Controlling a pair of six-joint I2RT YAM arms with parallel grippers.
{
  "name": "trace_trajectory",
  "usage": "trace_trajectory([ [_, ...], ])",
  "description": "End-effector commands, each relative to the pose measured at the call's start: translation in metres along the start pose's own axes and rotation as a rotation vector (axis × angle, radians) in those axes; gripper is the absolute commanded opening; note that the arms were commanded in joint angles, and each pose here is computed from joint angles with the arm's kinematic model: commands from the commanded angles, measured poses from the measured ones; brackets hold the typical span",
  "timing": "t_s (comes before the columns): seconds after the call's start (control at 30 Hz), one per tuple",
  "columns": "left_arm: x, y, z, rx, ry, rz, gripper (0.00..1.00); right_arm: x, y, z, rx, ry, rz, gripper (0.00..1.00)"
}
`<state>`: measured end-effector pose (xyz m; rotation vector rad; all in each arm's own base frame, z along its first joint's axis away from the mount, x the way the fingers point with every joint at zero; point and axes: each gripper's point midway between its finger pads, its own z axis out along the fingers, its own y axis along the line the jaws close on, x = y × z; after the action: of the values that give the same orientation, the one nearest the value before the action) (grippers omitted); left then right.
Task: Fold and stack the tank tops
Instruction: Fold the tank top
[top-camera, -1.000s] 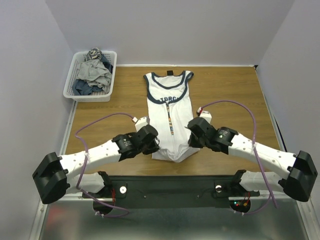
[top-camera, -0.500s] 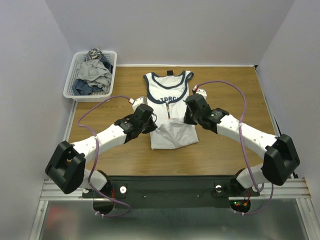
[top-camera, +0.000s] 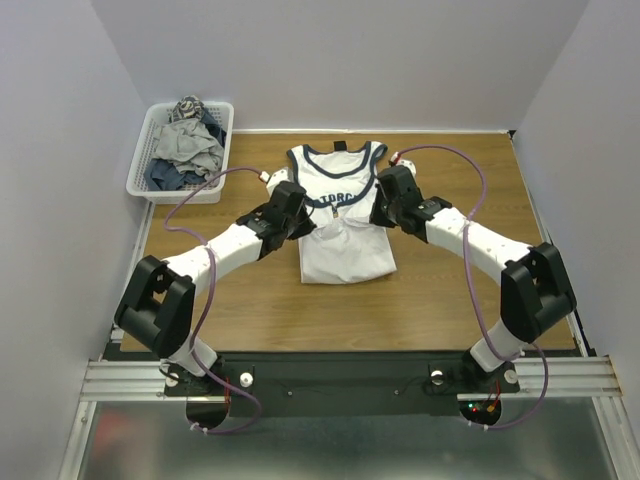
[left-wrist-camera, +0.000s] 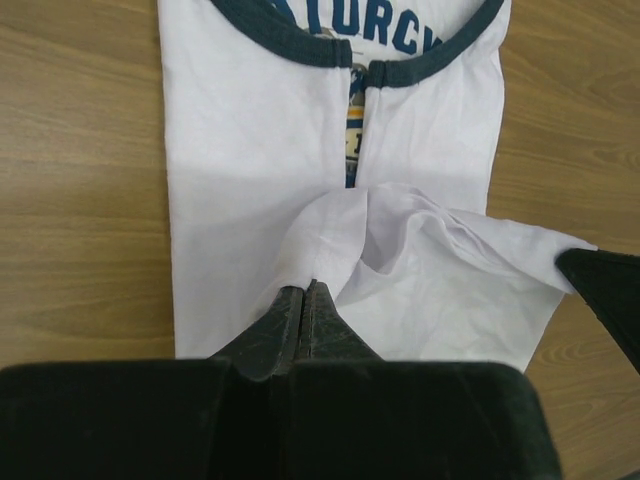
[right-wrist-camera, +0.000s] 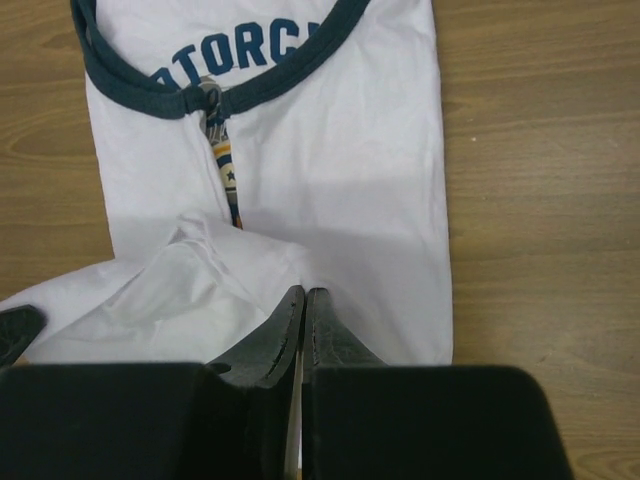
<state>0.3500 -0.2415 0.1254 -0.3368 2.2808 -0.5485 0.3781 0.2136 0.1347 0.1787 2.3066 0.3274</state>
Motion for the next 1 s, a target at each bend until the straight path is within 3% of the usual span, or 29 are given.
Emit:
trace_trajectory([
  [0.0, -0.033, -0.014, 0.004, 0.038, -0.068, 0.006, 0.0, -0.043, 0.014, 0.006, -0.059, -0.096, 0.027, 0.0],
  [0.43, -0.059, 0.008, 0.055, 0.019, -0.076, -0.023, 0.0, -0.061, 0.002, 0.047, -0.057, -0.097, 0.068, 0.0],
  [0.97, -0.074, -0.012, 0.077, 0.123, -0.063, -0.026, 0.0, -0.066, -0.009, 0.068, -0.055, -0.093, 0.11, 0.0],
])
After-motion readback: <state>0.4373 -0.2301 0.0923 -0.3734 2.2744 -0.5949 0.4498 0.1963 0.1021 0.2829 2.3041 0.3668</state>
